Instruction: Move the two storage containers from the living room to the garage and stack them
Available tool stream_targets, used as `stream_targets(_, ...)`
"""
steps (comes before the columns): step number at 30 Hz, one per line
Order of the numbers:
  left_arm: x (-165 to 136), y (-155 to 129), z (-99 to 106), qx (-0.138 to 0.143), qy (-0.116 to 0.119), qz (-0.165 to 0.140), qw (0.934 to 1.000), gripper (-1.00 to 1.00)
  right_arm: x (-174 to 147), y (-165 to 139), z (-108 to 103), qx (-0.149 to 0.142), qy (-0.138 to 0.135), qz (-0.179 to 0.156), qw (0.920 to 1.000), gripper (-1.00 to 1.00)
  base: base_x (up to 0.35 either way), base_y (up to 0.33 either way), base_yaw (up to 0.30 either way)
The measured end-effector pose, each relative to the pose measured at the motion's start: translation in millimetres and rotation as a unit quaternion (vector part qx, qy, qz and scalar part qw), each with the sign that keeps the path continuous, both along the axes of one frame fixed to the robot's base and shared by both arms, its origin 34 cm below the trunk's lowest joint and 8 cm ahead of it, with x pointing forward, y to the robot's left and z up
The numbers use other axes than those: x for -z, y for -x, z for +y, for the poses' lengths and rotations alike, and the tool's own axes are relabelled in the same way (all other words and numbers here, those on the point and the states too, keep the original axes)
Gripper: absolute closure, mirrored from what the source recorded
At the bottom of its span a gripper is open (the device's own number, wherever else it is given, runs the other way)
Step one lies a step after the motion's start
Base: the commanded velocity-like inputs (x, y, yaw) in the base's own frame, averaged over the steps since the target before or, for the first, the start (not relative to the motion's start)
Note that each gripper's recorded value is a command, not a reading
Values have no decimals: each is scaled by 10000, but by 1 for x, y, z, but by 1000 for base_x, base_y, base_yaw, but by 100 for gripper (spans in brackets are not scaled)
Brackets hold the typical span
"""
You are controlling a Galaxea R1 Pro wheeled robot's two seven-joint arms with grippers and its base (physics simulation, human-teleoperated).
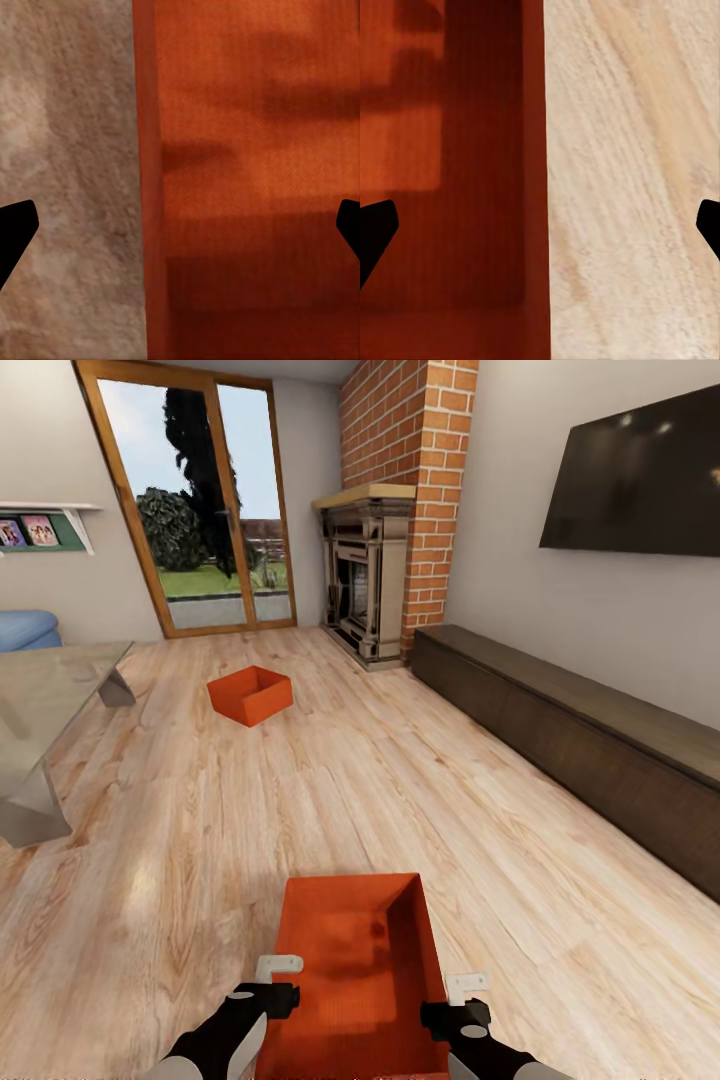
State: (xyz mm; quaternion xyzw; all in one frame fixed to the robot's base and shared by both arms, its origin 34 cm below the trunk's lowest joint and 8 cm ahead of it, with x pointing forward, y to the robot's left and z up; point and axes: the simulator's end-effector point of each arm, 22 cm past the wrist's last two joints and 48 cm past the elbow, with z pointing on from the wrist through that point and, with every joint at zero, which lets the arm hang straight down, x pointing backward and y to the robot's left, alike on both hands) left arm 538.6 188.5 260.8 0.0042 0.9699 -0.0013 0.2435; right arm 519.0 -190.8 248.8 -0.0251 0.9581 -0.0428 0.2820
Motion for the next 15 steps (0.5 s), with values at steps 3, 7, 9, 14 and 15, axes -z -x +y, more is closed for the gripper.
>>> stream_targets(3, 7, 2, 0, 0, 0, 0, 10000, -100, 7, 2, 0, 0, 0, 0, 10000, -100, 0, 0, 0)
stream_targets(7, 16, 4, 1, -2, -4, 0, 10000, -100, 16, 4, 0, 1, 3, -1, 10000, -100, 0, 0, 0)
stream_targets(9, 20, 5, 1, -2, -6, -1, 10000, -100, 20, 5, -1, 2, 6, -1, 10000, -100, 0, 0, 0)
stream_targets(14, 29, 8, 1, -2, -7, -2, 10000, -100, 29, 8, -1, 1, 5, -3, 10000, -100, 0, 0, 0)
stream_targets(15, 29, 8, 1, -2, -7, -2, 10000, -100, 29, 8, -1, 2, 6, -3, 10000, -100, 0, 0, 0)
